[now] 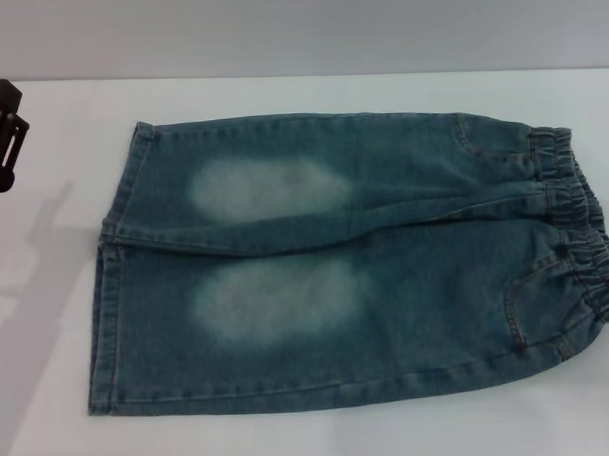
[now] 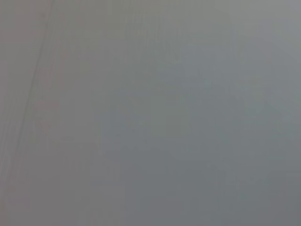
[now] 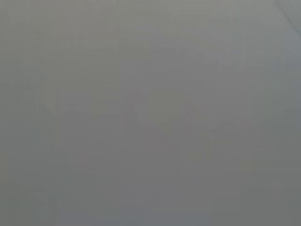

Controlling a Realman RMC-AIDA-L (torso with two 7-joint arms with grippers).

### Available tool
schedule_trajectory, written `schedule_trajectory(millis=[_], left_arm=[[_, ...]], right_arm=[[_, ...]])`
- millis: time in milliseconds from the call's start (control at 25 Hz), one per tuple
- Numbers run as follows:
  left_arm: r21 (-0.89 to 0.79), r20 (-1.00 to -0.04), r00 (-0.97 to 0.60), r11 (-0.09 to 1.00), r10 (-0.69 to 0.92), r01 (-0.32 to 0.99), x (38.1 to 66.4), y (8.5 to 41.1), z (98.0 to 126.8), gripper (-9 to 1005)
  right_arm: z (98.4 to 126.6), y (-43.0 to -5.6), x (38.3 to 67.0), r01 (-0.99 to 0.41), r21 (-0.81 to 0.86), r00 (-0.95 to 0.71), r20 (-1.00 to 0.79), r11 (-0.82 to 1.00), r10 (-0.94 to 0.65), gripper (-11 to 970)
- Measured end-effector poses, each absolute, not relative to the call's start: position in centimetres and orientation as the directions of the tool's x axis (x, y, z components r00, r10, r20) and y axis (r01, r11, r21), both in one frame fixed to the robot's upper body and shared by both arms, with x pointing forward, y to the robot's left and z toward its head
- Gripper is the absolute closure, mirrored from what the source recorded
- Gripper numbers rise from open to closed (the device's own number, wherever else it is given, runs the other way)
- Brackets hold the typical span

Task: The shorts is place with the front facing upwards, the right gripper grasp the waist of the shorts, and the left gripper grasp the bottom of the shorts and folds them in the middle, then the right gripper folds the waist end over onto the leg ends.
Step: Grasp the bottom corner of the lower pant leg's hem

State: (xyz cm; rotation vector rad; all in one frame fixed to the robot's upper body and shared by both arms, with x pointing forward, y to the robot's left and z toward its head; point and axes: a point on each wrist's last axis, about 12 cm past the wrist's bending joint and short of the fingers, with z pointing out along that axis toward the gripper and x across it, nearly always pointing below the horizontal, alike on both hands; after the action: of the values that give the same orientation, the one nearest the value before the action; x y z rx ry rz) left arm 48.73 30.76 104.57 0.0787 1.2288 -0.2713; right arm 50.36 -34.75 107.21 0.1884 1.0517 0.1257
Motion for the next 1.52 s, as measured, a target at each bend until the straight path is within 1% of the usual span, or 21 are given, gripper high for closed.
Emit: schedule_trajectory(millis=[80,240,280,360,400,440,480,520,600,680,720,760,800,840,880,1000,1080,1160,1240,1520], left_arm=[[-0.086,-0.937,0.308,0.965,-0.163,0.247,48.7,30.8,104.6,274],[-0.120,-0.931,0.289,0.936,-0.222,0.332,49.1,30.8,105.0,274],[-0.120,-0.931,0.289,0.936,-0.222,0.332,49.1,30.8,105.0,274],[-0.177,-0.922,0.225,0.861,-0.314,0.476,50.2,31.2,106.3,274],[-0.177,-0.922,0.225,0.861,-0.314,0.476,50.2,31.2,106.3,274],[-0.194,-0.922,0.188,0.823,-0.339,0.534,50.9,31.6,107.1,274],[-0.194,-0.922,0.188,0.823,-0.339,0.534,50.9,31.6,107.1,274],[-0.274,-0.925,0.042,0.739,-0.379,0.616,52.5,32.5,108.6,274],[-0.345,-0.924,-0.113,0.668,-0.366,0.659,53.8,33.3,109.8,274],[-0.345,-0.924,-0.113,0.668,-0.366,0.659,53.8,33.3,109.8,274],[-0.385,-0.918,-0.207,0.628,-0.339,0.676,54.4,33.7,110.6,274],[-0.385,-0.918,-0.207,0.628,-0.339,0.676,54.4,33.7,110.6,274],[-0.465,-0.885,-0.377,0.569,-0.274,0.678,55.1,34.9,112.3,274],[-0.542,-0.831,-0.510,0.536,-0.224,0.647,55.3,35.9,113.7,274],[-0.542,-0.831,-0.510,0.536,-0.224,0.647,55.3,35.9,113.7,274],[-0.632,-0.733,-0.662,0.514,-0.155,0.580,54.9,37.1,115.0,274],[-0.632,-0.733,-0.662,0.514,-0.155,0.580,54.9,37.1,115.0,274],[-0.671,-0.686,-0.714,0.506,-0.143,0.543,54.5,37.9,115.6,274],[-0.678,-0.686,-0.708,0.501,-0.169,0.538,54.2,38.4,115.7,274],[-0.704,-0.666,-0.726,0.465,-0.171,0.536,53.1,38.5,115.4,274]], right_arm=[[107.0,-34.9,50.3,-0.003,0.216,0.482,-0.855,0.976,0.191,419],[106.6,-35.1,50.3,0.008,0.218,0.448,-0.873,0.976,0.191,420],[106.5,-35.1,50.4,0.012,0.219,0.439,-0.878,0.976,0.192,420],[106.3,-35.1,50.5,0.016,0.221,0.422,-0.886,0.975,0.194,420],[106.1,-35.1,50.5,0.019,0.222,0.409,-0.891,0.975,0.195,420],[106.0,-35.2,50.5,0.022,0.222,0.403,-0.894,0.975,0.195,420],[106.0,-35.2,50.5,0.022,0.222,0.403,-0.894,0.975,0.195,420],[105.9,-35.2,50.5,0.025,0.223,0.394,-0.898,0.974,0.195,420],[105.6,-35.3,50.4,0.035,0.226,0.374,-0.906,0.974,0.197,420],[105.2,-35.5,50.3,0.050,0.229,0.350,-0.916,0.972,0.198,420],[105.0,-35.6,50.3,0.058,0.231,0.337,-0.920,0.971,0.199,420],[104.8,-35.7,50.2,0.065,0.232,0.324,-0.925,0.970,0.199,420],[104.6,-35.8,50.2,0.072,0.233,0.313,-0.928,0.970,0.200,420],[104.5,-35.9,50.1,0.079,0.233,0.303,-0.932,0.969,0.200,420],[104.3,-36.0,50.0,0.087,0.233,0.291,-0.936,0.969,0.199,420],[104.0,-36.3,50.0,0.102,0.229,0.269,-0.943,0.968,0.195,420],[103.9,-36.5,50.0,0.110,0.226,0.257,-0.947,0.968,0.192,420],[103.8,-36.5,50.0,0.114,0.225,0.249,-0.949,0.968,0.192,420],[103.8,-36.5,50.1,0.116,0.225,0.245,-0.950,0.968,0.192,420],[104.0,-36.6,50.5,0.114,0.219,0.244,-0.952,0.969,0.187,419]])
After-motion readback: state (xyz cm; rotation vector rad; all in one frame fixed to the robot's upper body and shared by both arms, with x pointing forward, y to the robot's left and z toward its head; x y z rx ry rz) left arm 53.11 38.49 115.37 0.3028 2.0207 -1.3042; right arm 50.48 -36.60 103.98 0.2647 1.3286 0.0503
